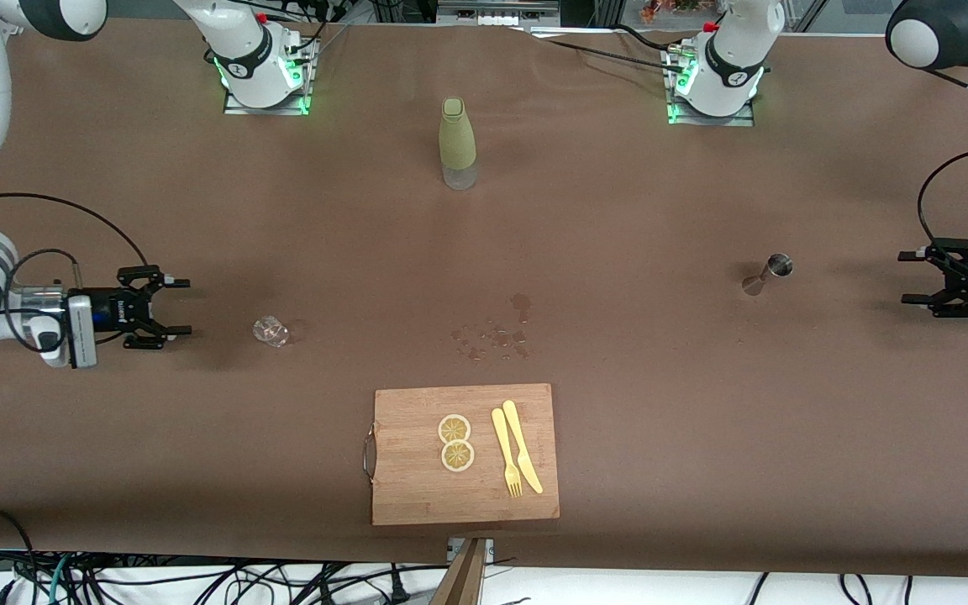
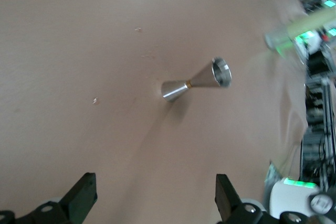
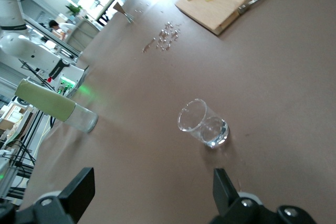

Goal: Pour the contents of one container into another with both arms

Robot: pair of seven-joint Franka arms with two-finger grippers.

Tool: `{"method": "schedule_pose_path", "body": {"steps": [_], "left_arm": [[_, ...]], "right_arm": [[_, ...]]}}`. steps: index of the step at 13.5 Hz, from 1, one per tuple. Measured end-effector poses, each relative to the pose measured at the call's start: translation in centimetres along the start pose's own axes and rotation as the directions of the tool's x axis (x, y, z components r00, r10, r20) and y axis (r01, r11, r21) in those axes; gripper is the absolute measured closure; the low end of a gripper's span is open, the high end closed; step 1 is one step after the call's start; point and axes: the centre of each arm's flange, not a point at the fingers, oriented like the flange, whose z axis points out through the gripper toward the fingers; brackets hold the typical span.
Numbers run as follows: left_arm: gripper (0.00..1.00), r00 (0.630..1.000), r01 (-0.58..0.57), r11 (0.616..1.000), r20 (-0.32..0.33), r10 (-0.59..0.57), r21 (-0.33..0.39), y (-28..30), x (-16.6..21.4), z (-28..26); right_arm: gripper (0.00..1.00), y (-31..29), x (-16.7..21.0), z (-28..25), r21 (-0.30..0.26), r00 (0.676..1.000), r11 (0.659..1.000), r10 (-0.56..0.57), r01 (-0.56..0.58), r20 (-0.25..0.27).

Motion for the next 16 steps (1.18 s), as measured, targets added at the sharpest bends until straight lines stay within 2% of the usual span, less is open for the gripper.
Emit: {"method": "schedule_pose_path", "body": {"steps": [2,4,6,8,10,11,12,14,16], "left_arm": [[0.00,0.987,0.145,0.987,0.056,-0.149,0.071,2.9,3.5,-1.9],[0.00,0.968,0.207,0.962,0.103,-0.227,0.180,6.7,7.9,-3.6],[0.00,0.973,0.162,0.939,0.108,-0.203,0.303,10.6,12.4,-5.6],[0.00,0.988,0.096,0.904,0.072,-0.138,0.416,14.0,15.5,-8.0],[0.00,0.996,0.053,0.862,0.031,-0.079,0.504,16.8,17.2,-10.4],[0.00,0.996,0.057,0.843,0.031,-0.087,0.535,18.2,17.8,-11.1],[0.00,0.989,0.110,0.814,0.022,-0.149,0.571,19.9,18.6,-11.6],[0.00,0.953,0.264,0.730,-0.054,-0.298,0.630,24.1,21.5,-11.4],[0.00,0.893,0.429,0.645,-0.186,-0.410,0.632,28.8,25.0,-10.2]], "right_arm": [[0.00,-3.0,3.2,-2.4,-0.069,0.986,0.989,0.135,-0.128,0.103],[0.00,-7.0,7.0,-3.7,-0.171,0.947,0.958,0.262,-0.231,0.187],[0.00,-10.6,10.1,-4.3,-0.287,0.895,0.911,0.369,-0.295,0.251],[0.00,-13.5,11.7,-5.2,-0.424,0.826,0.840,0.481,-0.339,0.293],[0.00,-16.2,12.5,-6.8,-0.551,0.759,0.744,0.590,-0.379,0.275],[0.00,-17.6,12.9,-7.4,-0.606,0.729,0.693,0.634,-0.389,0.258],[0.00,-19.2,13.5,-7.6,-0.657,0.700,0.640,0.675,-0.398,0.233],[0.00,-22.3,14.9,-7.0,-0.750,0.643,0.518,0.748,-0.412,0.163],[0.00,-25.0,16.3,-5.4,-0.818,0.631,0.418,0.770,-0.396,0.088]]}}
